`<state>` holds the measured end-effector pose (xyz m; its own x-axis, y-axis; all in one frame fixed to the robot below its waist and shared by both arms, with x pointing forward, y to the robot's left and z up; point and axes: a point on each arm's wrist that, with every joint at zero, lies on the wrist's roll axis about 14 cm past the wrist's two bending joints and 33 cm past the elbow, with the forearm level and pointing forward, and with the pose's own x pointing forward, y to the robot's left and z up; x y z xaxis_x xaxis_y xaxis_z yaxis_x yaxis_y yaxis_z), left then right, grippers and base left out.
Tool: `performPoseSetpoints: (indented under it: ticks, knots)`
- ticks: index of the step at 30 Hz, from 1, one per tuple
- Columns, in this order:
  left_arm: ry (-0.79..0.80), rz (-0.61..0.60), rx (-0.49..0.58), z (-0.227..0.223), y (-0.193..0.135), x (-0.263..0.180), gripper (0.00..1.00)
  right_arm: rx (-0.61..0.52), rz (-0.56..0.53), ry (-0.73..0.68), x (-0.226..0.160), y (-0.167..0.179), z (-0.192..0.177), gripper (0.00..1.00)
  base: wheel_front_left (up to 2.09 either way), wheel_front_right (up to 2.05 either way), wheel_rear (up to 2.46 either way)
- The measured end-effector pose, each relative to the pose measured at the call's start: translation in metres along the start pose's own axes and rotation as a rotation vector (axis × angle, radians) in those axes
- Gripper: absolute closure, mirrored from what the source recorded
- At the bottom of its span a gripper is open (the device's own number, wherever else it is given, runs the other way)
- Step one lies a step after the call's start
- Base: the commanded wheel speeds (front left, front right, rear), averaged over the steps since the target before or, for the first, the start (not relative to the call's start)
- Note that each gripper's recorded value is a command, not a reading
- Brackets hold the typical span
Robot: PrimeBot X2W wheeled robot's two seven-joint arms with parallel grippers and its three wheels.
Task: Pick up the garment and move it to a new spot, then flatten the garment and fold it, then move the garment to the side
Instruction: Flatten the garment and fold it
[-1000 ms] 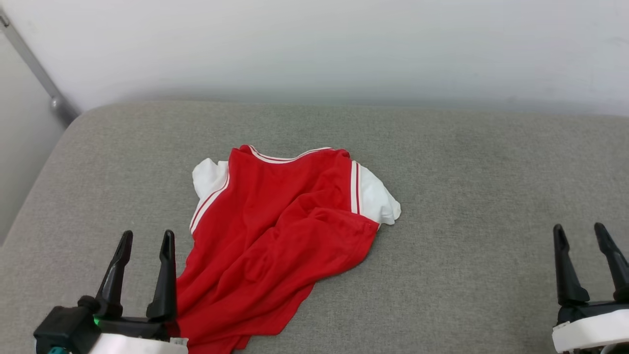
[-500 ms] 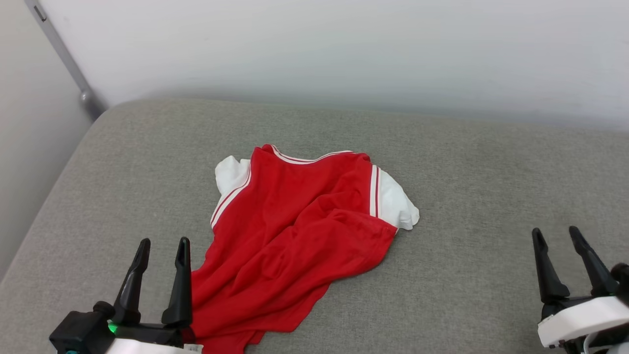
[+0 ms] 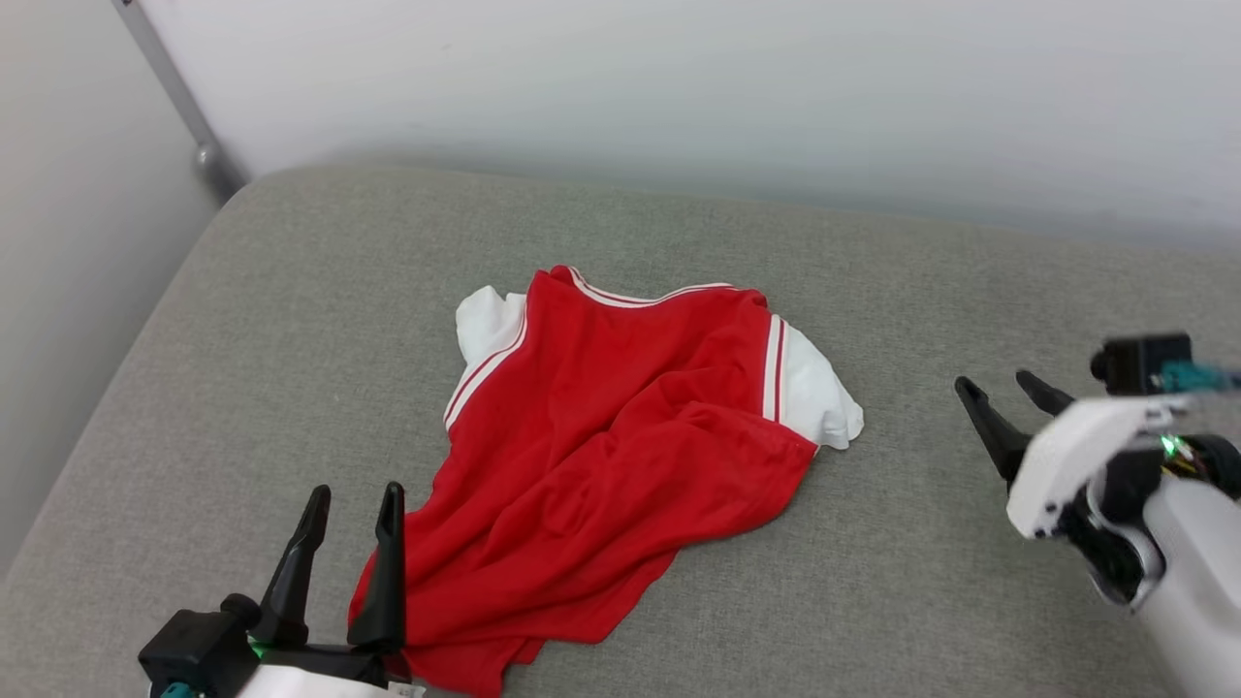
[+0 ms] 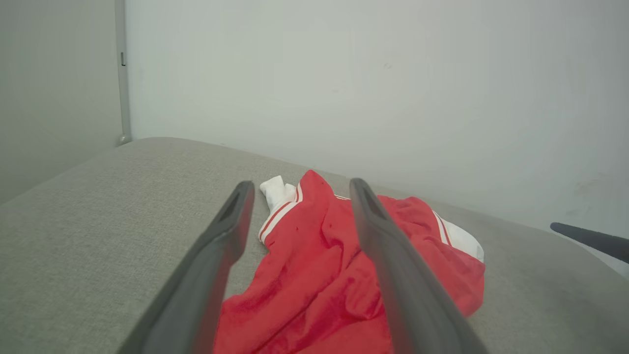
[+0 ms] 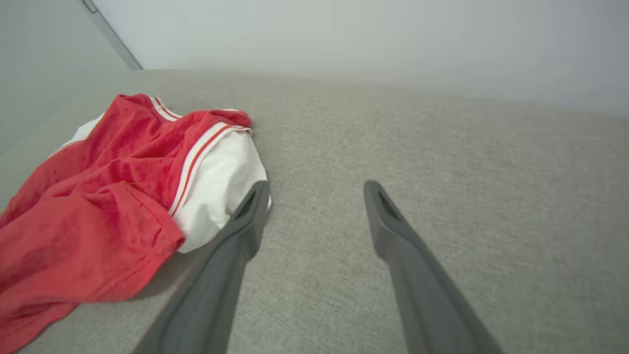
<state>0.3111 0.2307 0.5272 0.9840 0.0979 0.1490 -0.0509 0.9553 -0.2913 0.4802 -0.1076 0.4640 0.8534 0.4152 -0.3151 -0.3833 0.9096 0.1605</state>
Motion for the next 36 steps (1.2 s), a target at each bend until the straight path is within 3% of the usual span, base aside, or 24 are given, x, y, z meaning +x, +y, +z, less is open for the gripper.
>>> performPoseSetpoints:
  ticks: [5,11,28,29,30,31,36]
  knots:
    - [0.016,0.017,-0.014,-0.006,0.002,-0.002,0.0,-0.006,0.059,0.212,0.023,0.02,-0.004,0.0,0.0,0.0,0.0]
    - [0.045,0.05,-0.031,-0.015,0.008,-0.004,0.0,0.021,0.066,0.364,0.048,0.029,-0.007,0.0,0.0,0.0,0.0]
    - [0.105,0.186,-0.044,-0.03,0.041,-0.013,0.0,0.021,0.112,0.708,0.094,0.071,-0.091,0.0,0.0,0.0,0.0]
    - [0.108,0.193,-0.041,-0.03,0.043,-0.013,0.0,0.021,0.113,0.706,0.096,0.072,-0.092,0.57,0.0,0.0,0.0]
    - [0.11,0.197,-0.04,-0.031,0.044,-0.013,0.0,0.015,0.112,0.699,0.1,0.071,-0.092,0.92,0.0,0.0,0.0]
    - [0.113,0.203,-0.04,-0.031,0.046,-0.013,0.0,0.014,0.11,0.7,0.101,0.07,-0.093,1.0,0.0,0.0,0.0]
    - [0.122,0.199,-0.038,-0.034,0.046,-0.01,0.0,0.018,0.079,0.695,0.103,0.055,-0.086,1.0,0.0,0.0,0.0]
